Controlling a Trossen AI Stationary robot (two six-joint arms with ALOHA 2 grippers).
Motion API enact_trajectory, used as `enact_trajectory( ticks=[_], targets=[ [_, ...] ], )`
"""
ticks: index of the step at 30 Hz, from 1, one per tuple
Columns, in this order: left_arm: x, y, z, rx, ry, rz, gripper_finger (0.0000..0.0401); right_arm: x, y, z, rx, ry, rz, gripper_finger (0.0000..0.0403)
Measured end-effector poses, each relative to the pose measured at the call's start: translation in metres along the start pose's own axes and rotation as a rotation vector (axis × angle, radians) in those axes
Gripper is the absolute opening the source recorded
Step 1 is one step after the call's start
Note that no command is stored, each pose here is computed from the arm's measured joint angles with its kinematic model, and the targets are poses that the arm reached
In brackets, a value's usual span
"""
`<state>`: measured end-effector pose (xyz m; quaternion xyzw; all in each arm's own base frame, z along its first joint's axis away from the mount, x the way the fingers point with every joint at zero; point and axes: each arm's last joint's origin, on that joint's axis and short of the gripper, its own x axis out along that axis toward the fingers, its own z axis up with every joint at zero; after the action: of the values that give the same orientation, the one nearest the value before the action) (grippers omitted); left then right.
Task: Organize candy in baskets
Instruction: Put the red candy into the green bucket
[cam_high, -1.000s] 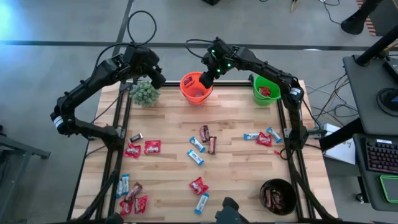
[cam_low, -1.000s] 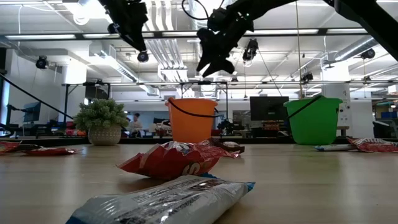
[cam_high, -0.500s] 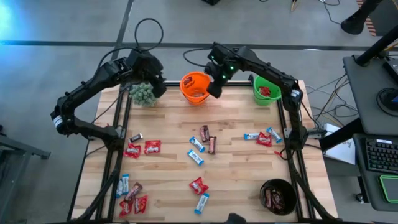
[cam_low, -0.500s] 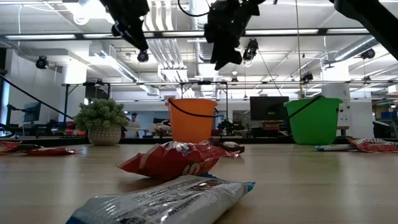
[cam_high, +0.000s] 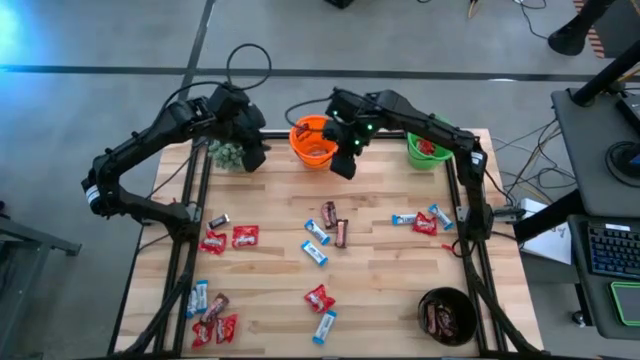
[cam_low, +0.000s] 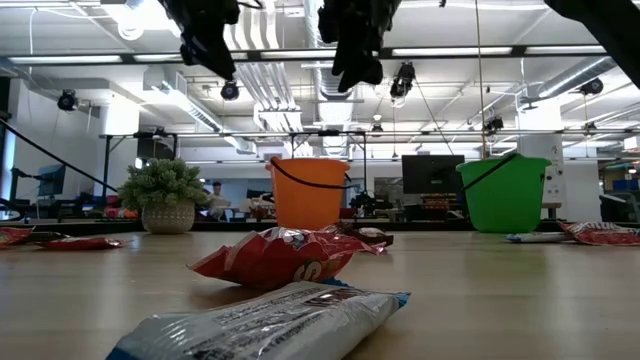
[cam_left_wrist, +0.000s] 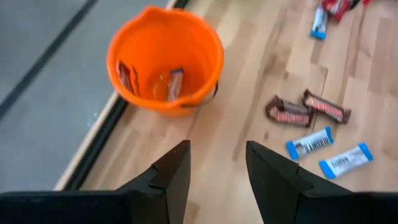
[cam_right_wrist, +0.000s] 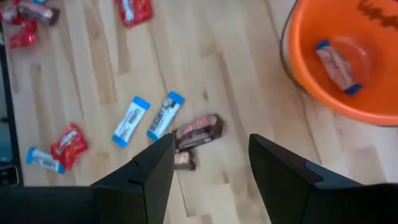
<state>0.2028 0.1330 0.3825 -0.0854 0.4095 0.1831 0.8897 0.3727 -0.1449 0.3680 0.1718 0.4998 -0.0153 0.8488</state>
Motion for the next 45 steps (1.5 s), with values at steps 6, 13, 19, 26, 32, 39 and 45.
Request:
enact_trajectory(
  ticks=[6, 13, 19, 26, 32, 39, 45],
  targets=[
    [0.000, -0.006, -0.010, -0.007, 0.104, -0.027, 0.0137, 0.007, 0.019, -0.008, -0.013, 0.092, -0.004, 0.0199],
    [0.002, -0.014, -0.014, 0.086, 0.149, -0.057, 0.0137, 0.012, 0.037, -0.006, 0.050, 0.081, -0.029, 0.0199],
    [0.001, -0.021, -0.015, 0.131, 0.155, -0.169, 0.0137, 0.016, 0.046, -0.007, 0.137, 0.075, -0.123, 0.0199],
    [0.000, -0.033, -0.021, 0.179, 0.208, -0.252, 0.0137, 0.027, 0.063, -0.012, 0.179, 0.087, -0.221, 0.0199],
    [-0.001, -0.038, -0.033, 0.171, 0.327, -0.281, 0.0137, 0.036, 0.079, -0.014, 0.180, 0.077, -0.224, 0.0199],
    [0.008, -0.041, -0.060, 0.107, 0.500, -0.299, 0.0137, 0.038, 0.084, -0.015, 0.147, 0.084, -0.221, 0.0199],
    [0.024, -0.043, -0.092, 0.000, 0.625, -0.295, 0.0137, 0.038, 0.084, -0.016, 0.098, 0.101, -0.223, 0.0199]
  ],
)
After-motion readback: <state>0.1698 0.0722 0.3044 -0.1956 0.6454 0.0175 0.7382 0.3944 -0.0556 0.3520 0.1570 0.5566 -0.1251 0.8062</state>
